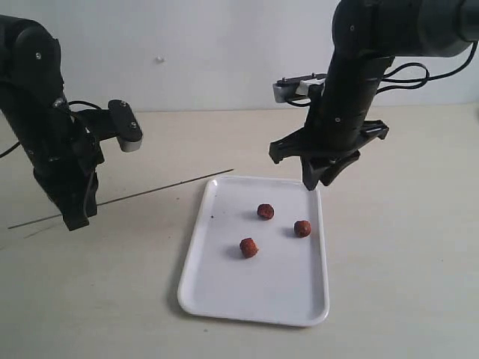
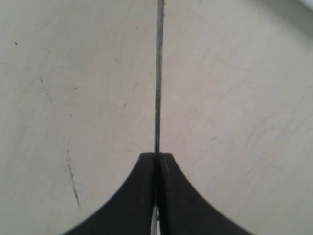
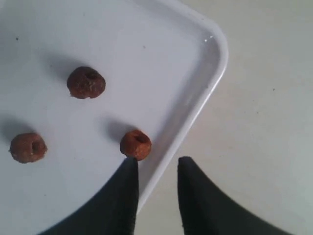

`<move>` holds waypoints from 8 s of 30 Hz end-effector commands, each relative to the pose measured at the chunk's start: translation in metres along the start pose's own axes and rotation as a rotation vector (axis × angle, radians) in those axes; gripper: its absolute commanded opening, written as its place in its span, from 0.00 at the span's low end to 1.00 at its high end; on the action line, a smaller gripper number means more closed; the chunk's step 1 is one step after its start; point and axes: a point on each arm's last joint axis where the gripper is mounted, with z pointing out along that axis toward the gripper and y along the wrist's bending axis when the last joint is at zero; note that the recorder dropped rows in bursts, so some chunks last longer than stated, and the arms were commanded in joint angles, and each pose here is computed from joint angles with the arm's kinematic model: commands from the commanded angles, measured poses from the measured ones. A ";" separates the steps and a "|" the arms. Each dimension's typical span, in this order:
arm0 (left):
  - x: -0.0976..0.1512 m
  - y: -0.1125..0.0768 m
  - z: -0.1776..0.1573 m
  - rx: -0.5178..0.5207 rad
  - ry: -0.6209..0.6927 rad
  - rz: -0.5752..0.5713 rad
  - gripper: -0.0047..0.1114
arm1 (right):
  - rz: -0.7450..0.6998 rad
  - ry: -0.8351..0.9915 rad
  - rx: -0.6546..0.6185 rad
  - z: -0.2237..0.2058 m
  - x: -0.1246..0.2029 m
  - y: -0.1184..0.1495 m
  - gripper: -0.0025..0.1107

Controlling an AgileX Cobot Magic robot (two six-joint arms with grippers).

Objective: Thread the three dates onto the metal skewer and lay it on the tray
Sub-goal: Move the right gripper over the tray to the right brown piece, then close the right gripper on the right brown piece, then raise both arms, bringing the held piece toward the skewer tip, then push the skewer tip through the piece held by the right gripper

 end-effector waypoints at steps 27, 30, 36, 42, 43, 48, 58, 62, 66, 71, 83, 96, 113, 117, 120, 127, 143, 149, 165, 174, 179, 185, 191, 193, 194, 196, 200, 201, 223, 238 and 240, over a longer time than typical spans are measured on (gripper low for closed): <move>0.001 0.000 -0.001 -0.003 -0.005 -0.026 0.04 | 0.150 0.013 0.099 0.038 -0.004 0.037 0.36; 0.000 0.001 -0.001 -0.010 -0.013 -0.048 0.04 | 0.235 0.024 0.097 0.042 0.000 0.039 0.36; 0.000 0.001 -0.001 -0.012 -0.015 -0.066 0.04 | 0.283 0.068 0.111 0.057 0.013 0.036 0.36; 0.000 0.001 -0.001 -0.012 -0.015 -0.075 0.04 | 0.291 0.064 0.110 0.063 0.017 0.035 0.36; 0.000 0.001 -0.001 -0.012 -0.015 -0.080 0.04 | 0.291 0.059 0.108 0.063 0.016 0.036 0.36; 0.000 0.001 -0.001 -0.012 -0.015 -0.086 0.04 | 0.304 0.007 0.092 0.064 0.012 0.036 0.36; 0.000 0.001 -0.001 -0.012 -0.015 -0.086 0.04 | 0.298 -0.007 0.104 0.063 0.011 0.035 0.36; 0.000 0.001 -0.001 -0.012 -0.015 -0.086 0.04 | 0.269 -0.015 0.139 0.063 0.010 0.032 0.36; 0.000 0.001 -0.001 -0.012 -0.015 -0.086 0.04 | 0.248 -0.019 0.160 0.063 0.010 0.030 0.36; 0.000 0.001 -0.001 -0.012 -0.015 -0.086 0.04 | 0.208 -0.024 0.165 0.063 0.009 0.029 0.36; 0.000 0.001 -0.001 -0.012 -0.015 -0.086 0.04 | 0.202 -0.006 0.123 0.063 0.010 0.033 0.36; 0.000 0.001 -0.001 -0.012 -0.015 -0.086 0.04 | 0.107 0.040 0.135 0.071 0.013 0.032 0.36; 0.000 0.001 -0.001 -0.015 -0.018 -0.086 0.04 | 0.108 0.097 0.152 0.093 0.016 0.030 0.34; 0.000 0.001 -0.001 -0.015 -0.018 -0.086 0.04 | 0.113 0.115 0.155 0.093 0.018 0.030 0.29; 0.000 0.001 -0.001 -0.015 -0.018 -0.086 0.04 | 0.120 0.117 0.150 0.093 0.018 0.030 0.27; 0.000 0.001 -0.001 -0.015 -0.018 -0.086 0.04 | 0.126 0.117 0.150 0.093 0.018 0.030 0.21; -0.014 -0.011 -0.003 0.140 -0.156 -0.256 0.04 | 0.170 -0.201 0.219 0.015 0.000 0.015 0.20; -0.026 -0.020 -0.008 0.279 -0.258 -0.362 0.04 | 0.363 -0.404 0.118 -0.011 -0.015 -0.029 0.20; -0.043 -0.016 -0.010 0.321 -0.444 -0.495 0.04 | 0.596 -0.690 -0.337 -0.029 -0.043 -0.023 0.20; -0.054 -0.008 0.018 0.342 -0.477 -0.600 0.04 | 0.585 -0.683 -0.469 -0.039 -0.042 -0.030 0.20; -0.058 -0.010 0.015 0.367 -0.524 -0.545 0.04 | 0.576 -0.676 -0.476 -0.039 -0.041 -0.032 0.20; -0.068 -0.020 0.015 0.346 -0.536 -0.493 0.04 | 0.590 -0.677 -0.523 -0.041 -0.042 -0.029 0.20; -0.071 -0.027 0.016 0.351 -0.514 -0.454 0.04 | 0.595 -0.692 -0.521 -0.042 -0.043 -0.030 0.20; -0.071 -0.028 0.016 0.362 -0.507 -0.454 0.04 | 0.598 -0.712 -0.508 -0.043 -0.044 -0.031 0.20; -0.070 -0.028 0.016 0.368 -0.504 -0.452 0.04 | 0.603 -0.724 -0.500 -0.043 -0.045 -0.032 0.20; -0.070 -0.029 0.016 0.373 -0.497 -0.447 0.04 | 0.612 -0.745 -0.488 -0.044 -0.046 -0.034 0.20; -0.070 -0.029 0.016 0.375 -0.496 -0.446 0.04 | 0.626 -0.765 -0.476 -0.044 -0.047 -0.038 0.20; -0.070 -0.029 0.016 0.375 -0.496 -0.446 0.04 | 0.628 -0.768 -0.474 -0.045 -0.047 -0.039 0.20; -0.071 -0.026 0.016 0.343 -0.515 -0.457 0.04 | 0.579 -0.719 -0.499 -0.043 -0.044 -0.034 0.20; -0.072 -0.024 0.016 0.323 -0.527 -0.456 0.04 | 0.567 -0.693 -0.531 -0.043 -0.043 -0.030 0.20; -0.072 -0.024 0.016 0.321 -0.528 -0.450 0.04 | 0.566 -0.693 -0.544 -0.044 -0.043 -0.029 0.20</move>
